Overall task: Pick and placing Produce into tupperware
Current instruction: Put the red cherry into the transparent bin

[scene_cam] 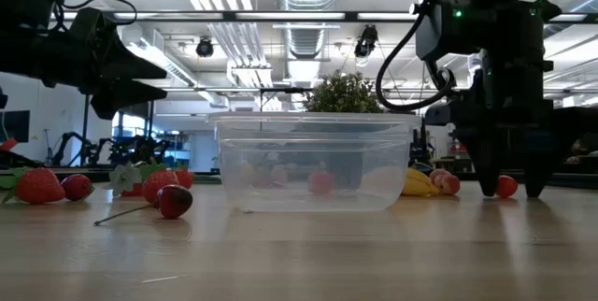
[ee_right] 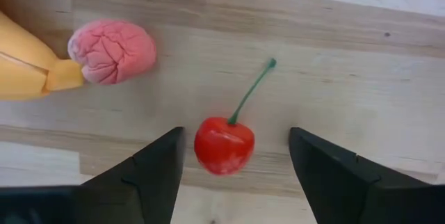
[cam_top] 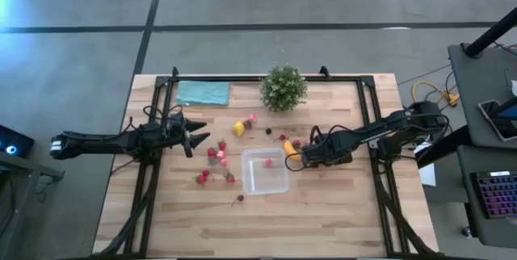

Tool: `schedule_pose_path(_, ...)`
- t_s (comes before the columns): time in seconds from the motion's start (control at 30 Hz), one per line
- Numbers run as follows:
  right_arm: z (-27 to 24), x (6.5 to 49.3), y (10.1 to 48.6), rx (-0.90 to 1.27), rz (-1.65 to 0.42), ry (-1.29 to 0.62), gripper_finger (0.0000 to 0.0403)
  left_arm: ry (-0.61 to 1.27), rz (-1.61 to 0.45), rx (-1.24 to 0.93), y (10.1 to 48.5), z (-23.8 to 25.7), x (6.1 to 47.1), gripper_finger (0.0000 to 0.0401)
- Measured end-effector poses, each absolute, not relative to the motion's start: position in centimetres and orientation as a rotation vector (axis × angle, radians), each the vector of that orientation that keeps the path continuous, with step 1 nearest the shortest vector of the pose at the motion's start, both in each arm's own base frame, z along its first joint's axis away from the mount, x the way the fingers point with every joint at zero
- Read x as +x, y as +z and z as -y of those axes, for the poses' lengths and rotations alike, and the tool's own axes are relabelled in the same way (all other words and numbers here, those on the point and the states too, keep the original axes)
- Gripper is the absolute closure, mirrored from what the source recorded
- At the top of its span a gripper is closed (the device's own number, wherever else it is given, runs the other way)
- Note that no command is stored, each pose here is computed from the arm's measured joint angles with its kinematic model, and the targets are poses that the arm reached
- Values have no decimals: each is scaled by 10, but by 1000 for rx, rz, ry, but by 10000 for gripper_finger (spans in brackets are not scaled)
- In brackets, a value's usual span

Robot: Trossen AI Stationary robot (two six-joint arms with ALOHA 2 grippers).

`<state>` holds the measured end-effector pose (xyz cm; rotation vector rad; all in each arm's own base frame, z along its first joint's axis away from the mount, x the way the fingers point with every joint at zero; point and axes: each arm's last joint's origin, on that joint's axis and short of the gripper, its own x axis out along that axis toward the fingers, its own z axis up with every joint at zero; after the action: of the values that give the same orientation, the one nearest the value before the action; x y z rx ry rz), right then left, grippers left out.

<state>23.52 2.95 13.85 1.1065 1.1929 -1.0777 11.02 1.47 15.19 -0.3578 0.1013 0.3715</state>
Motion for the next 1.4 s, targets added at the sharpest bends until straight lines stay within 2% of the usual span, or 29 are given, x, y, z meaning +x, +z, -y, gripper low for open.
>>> schedule_pose_path(0.67,-30,238,140,1111,-1173,-1045,280,372,-101,-358,152,-15,110,168)
schedule_pose_path(0.83,-31,247,148,1106,-1143,-995,295,372,-101,-358,152,-15,110,168)
schedule_pose_path(1.03,-35,275,182,1046,-1096,-789,283,371,-101,-358,152,-15,110,168)
schedule_pose_path(1.27,-42,315,244,857,-1026,-397,287,371,-101,-358,152,-15,110,168)
schedule_pose_path(1.4,-43,337,261,837,-1029,-249,282,372,-101,-358,152,-15,110,168)
